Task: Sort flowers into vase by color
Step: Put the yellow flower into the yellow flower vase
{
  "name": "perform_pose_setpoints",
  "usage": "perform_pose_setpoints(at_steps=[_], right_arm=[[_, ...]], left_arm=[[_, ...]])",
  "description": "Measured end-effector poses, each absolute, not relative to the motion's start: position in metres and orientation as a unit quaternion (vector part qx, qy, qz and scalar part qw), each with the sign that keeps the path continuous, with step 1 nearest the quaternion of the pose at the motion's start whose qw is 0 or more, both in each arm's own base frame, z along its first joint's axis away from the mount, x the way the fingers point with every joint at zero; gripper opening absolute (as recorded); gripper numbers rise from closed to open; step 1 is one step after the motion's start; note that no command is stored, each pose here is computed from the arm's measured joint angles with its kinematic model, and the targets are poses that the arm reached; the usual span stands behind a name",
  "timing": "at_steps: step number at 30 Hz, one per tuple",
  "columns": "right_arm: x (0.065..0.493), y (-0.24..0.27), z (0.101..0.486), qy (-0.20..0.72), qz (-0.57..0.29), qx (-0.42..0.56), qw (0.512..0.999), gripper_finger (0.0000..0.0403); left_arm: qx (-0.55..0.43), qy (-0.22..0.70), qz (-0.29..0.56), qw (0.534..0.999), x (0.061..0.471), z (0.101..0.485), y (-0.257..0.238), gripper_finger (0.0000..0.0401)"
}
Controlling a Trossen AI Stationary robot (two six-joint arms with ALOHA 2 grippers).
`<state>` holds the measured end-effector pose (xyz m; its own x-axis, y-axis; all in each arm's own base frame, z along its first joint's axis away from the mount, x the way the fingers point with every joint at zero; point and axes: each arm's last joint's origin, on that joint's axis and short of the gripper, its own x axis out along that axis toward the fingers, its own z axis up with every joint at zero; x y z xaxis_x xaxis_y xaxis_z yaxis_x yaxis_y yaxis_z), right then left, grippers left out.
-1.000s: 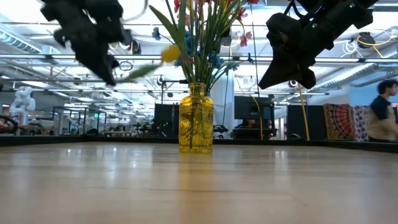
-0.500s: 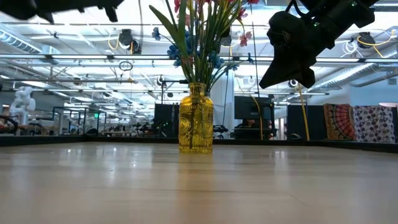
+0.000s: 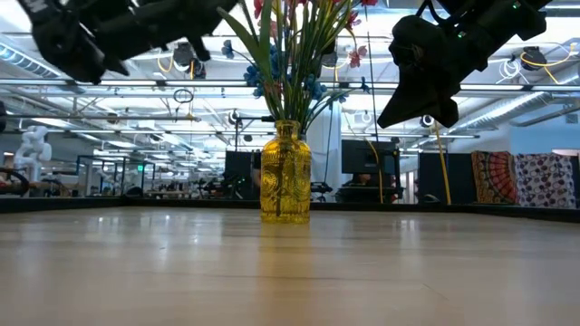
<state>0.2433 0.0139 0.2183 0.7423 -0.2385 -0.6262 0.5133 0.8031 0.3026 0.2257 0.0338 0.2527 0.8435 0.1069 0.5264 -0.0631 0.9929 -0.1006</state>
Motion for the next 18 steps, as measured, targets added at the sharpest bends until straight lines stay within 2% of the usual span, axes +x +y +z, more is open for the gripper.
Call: perform_pose_setpoints(at_steps=[8, 18], right_arm=[[0.243, 0.014, 0.218, 0.292, -0.208, 0.236, 0.903, 0.0000], [0.243, 0.014, 0.218, 0.292, -0.207, 0.238, 0.903, 0.0000]], left_arm=[[-0.061, -0.247, 0.008, 0.967, 0.265, 0.239, 0.020, 0.0000], [-0.063, -0.203, -0.004, 0.977, 0.279, 0.217, 0.013, 0.0000]])
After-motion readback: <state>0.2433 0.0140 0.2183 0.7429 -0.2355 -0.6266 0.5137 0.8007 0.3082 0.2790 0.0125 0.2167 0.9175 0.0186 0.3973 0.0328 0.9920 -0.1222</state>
